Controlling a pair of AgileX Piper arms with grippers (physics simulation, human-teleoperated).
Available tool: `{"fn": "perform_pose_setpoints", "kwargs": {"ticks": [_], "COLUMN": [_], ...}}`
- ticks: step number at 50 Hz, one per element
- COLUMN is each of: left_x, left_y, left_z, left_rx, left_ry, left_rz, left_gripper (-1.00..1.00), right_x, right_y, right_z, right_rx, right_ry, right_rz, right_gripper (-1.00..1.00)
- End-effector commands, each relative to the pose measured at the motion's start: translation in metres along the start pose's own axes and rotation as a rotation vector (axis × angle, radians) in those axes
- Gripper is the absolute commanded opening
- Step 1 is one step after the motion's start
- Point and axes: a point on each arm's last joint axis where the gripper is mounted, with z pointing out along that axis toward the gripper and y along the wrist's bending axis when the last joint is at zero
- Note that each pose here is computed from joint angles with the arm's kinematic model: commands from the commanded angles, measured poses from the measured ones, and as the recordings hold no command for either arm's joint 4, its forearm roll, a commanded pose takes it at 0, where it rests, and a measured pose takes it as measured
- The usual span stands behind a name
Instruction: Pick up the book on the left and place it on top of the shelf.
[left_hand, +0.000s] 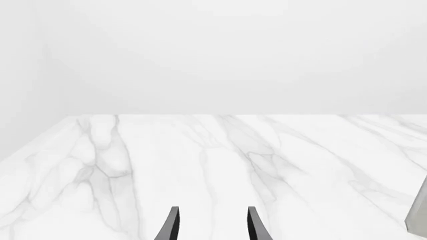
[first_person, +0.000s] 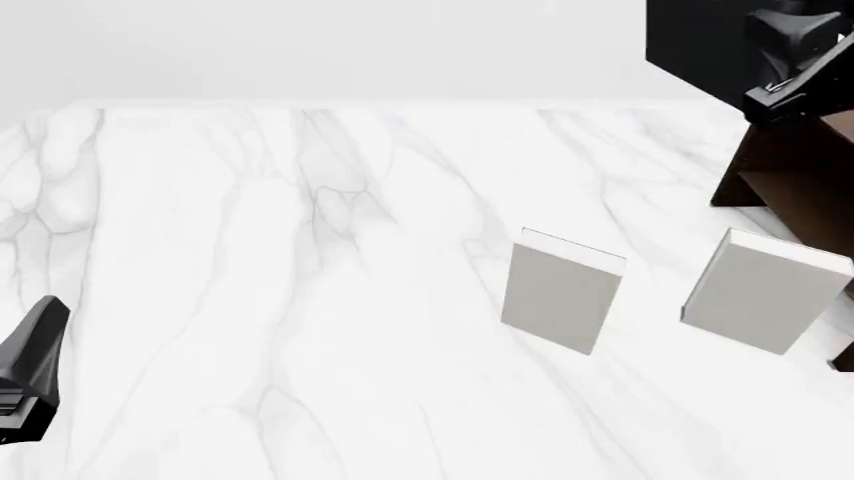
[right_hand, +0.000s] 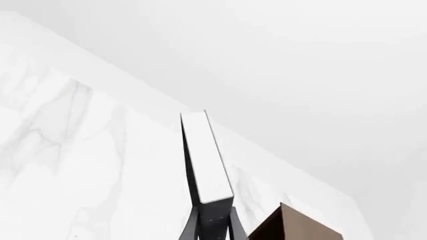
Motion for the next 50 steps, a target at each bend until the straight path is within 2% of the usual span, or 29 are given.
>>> {"fn": "perform_pose_setpoints", "kwargs": {"ticks": [1, 11, 13, 23, 38, 50], "left_x": [0.000, 0.000, 0.000, 0.000, 0.000, 0.000], "left_y": [0.000, 0.000, 0.000, 0.000, 0.000, 0.000], "left_z": [0.000, 0.000, 0.000, 0.000, 0.000, 0.000], "left_rx": [0.000, 0.000, 0.000, 0.000, 0.000, 0.000], "left_ry": [0.000, 0.000, 0.000, 0.000, 0.000, 0.000], "left_rz": [0.000, 0.000, 0.000, 0.000, 0.000, 0.000], "left_gripper": [1.00, 1.00, 1.00, 1.00, 1.00, 1.00], "right_x": [-0.005, -0.001, -0.004, -0.008, -0.012, -0.005], "right_y": [-0.017, -0.028, -0.031, -0.039, -0.049, -0.055], "right_z": [-0.022, -0.039, -0.043, -0.057, -0.067, -0.069], "right_rx": [0.075, 0.144, 0.156, 0.206, 0.277, 0.327], "right_ry": [0.012, 0.057, 0.055, 0.077, 0.090, 0.129], "right_rz": [-0.010, -0.022, -0.011, -0.035, -0.048, -0.065], "right_gripper": [-1.00, -1.00, -1.00, -1.00, -1.00, -1.00]}}
